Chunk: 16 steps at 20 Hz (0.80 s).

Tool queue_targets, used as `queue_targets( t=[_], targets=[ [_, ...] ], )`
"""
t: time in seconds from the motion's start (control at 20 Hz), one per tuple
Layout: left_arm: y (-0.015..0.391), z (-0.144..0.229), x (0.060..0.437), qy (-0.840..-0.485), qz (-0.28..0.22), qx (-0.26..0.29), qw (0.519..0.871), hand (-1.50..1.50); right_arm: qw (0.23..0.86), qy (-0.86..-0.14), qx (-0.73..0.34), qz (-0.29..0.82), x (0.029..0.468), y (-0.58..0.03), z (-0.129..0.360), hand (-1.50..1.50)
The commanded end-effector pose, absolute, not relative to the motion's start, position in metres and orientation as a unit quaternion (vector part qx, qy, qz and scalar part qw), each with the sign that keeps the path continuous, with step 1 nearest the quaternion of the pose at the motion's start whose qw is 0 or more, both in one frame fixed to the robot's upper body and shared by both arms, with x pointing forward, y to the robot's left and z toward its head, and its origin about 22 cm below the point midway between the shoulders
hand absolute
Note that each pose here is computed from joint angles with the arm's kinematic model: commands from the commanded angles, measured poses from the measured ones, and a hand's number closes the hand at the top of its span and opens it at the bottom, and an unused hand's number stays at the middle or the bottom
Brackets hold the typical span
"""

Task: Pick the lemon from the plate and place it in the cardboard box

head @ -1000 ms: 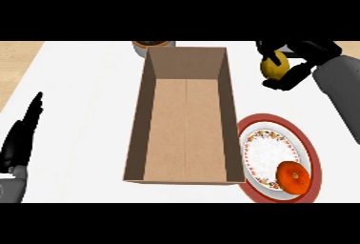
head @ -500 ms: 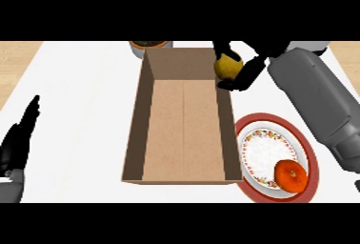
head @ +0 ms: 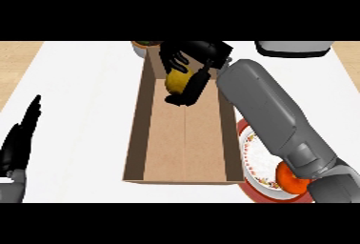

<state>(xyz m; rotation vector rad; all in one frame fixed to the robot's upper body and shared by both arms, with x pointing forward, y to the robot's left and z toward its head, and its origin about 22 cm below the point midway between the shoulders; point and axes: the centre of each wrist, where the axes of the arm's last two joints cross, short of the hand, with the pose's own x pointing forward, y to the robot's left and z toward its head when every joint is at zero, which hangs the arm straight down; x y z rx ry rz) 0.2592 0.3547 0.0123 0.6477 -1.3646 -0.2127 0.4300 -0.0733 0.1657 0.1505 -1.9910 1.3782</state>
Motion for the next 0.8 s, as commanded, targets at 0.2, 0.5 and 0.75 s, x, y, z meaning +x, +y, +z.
queue_targets(
  t=[0.2,0.5,0.75],
  targets=[
    [0.355,0.019,0.266,-0.622,-0.105,0.286,0.721,0.00,0.366,-0.750,0.020,0.550,0.406,-0.013,0.129,1.50],
    [0.336,0.015,0.270,-0.627,-0.112,0.277,0.719,0.00,0.463,-0.701,0.016,0.542,0.417,-0.020,0.117,-1.50],
    [0.325,0.016,0.285,-0.635,-0.119,0.276,0.712,0.00,0.469,-0.698,0.033,0.540,0.412,-0.020,0.097,-1.50]
  ],
)
